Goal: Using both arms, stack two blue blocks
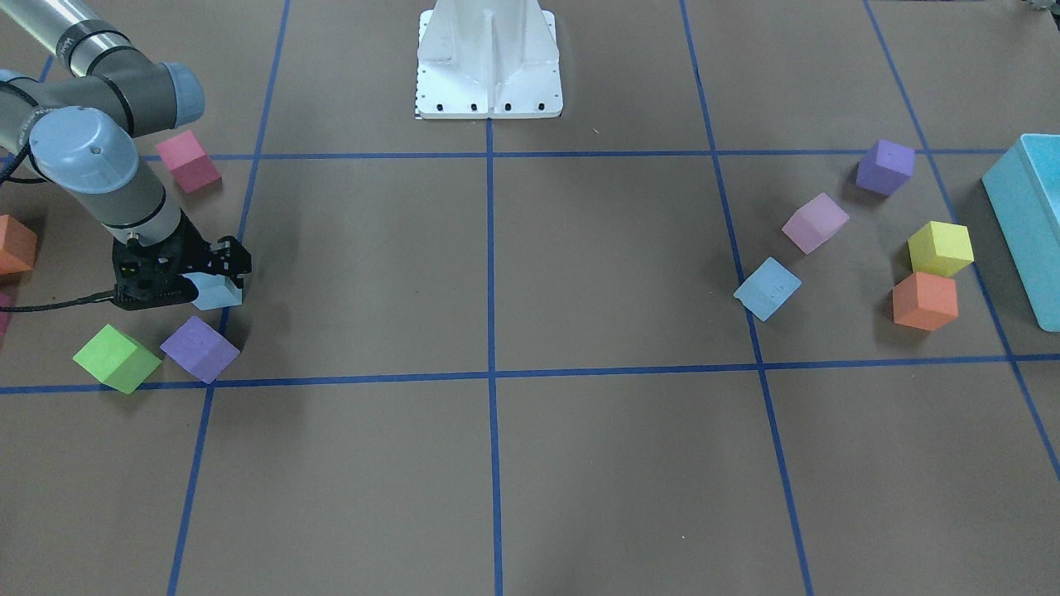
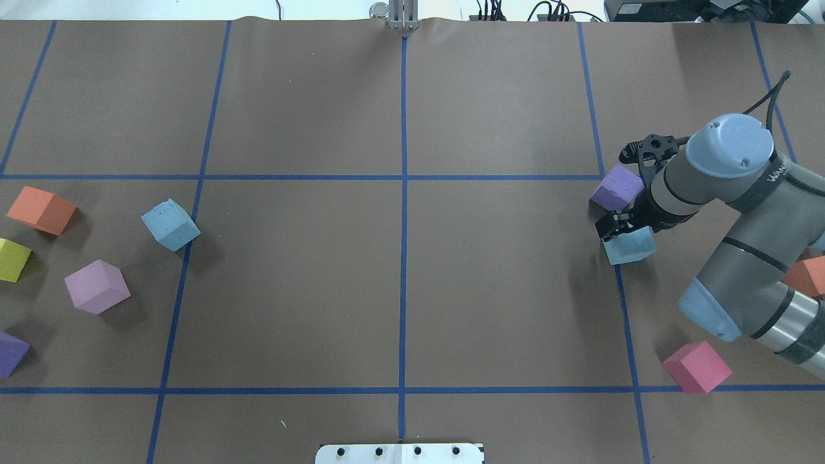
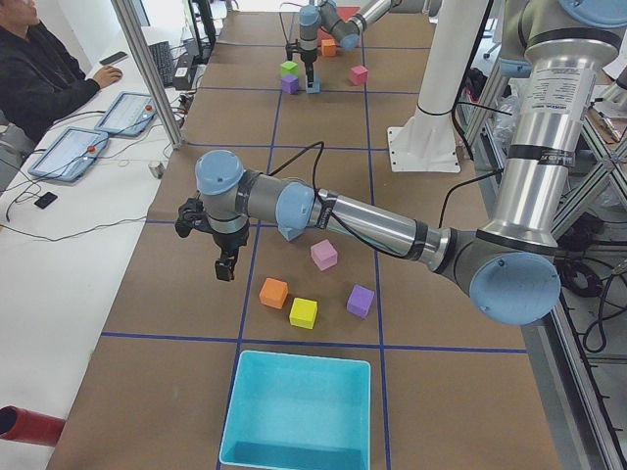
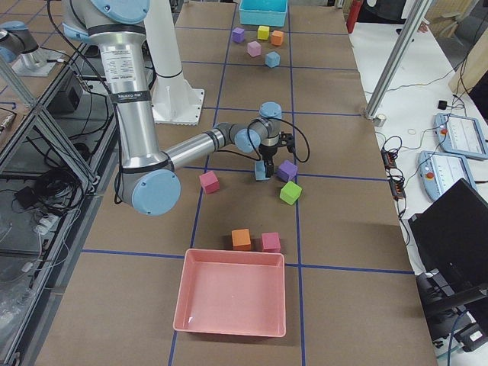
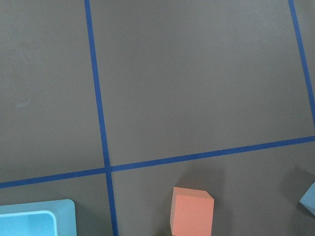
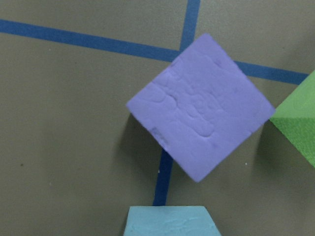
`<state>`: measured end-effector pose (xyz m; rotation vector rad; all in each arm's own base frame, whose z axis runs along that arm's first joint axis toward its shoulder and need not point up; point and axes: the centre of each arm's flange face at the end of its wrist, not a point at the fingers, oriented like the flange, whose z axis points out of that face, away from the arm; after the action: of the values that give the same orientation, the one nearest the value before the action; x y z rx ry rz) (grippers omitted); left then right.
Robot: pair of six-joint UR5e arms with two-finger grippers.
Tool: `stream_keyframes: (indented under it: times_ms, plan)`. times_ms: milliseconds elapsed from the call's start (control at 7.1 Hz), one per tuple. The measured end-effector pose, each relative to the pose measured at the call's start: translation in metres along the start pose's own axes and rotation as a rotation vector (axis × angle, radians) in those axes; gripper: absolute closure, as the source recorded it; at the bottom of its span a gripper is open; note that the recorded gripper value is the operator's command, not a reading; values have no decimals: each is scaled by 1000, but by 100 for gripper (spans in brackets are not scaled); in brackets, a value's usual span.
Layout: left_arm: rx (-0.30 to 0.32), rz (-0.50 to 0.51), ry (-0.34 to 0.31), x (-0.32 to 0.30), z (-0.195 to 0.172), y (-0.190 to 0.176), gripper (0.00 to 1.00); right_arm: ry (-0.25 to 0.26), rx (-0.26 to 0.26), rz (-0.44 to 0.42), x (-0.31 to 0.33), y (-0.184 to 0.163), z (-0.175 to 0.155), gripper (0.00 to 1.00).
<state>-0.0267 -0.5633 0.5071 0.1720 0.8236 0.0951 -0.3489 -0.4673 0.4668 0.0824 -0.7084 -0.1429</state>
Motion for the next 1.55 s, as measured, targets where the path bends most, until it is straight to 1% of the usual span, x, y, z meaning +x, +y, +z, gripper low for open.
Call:
stream_keyframes:
  times_ms: [282, 563, 704, 845, 1127, 1268, 1408, 1549]
  plan:
    - [-2, -1, 0, -1, 1, 0, 0, -5, -3, 12, -3, 5, 3, 17]
    - [-5, -5, 0, -2, 2, 0, 0, -20, 1, 3, -8, 10, 8, 28]
    - [-5, -5, 0, -3, 3, 0, 0, -23, 3, -1, -8, 11, 9, 29]
    - [-6, -5, 0, -3, 3, 0, 0, -26, 4, -5, -8, 11, 8, 34]
    - [-5, -5, 0, -2, 3, 0, 0, -41, 9, -14, -13, 11, 2, 34]
    - [-5, -4, 0, -2, 2, 0, 0, -56, 14, -19, -18, 10, -7, 39]
    - [-4, -4, 0, -2, 2, 0, 0, -68, 15, -19, -23, 8, -17, 40]
    - [-4, -4, 0, -2, 2, 0, 0, -74, 14, -17, -26, 7, -23, 35]
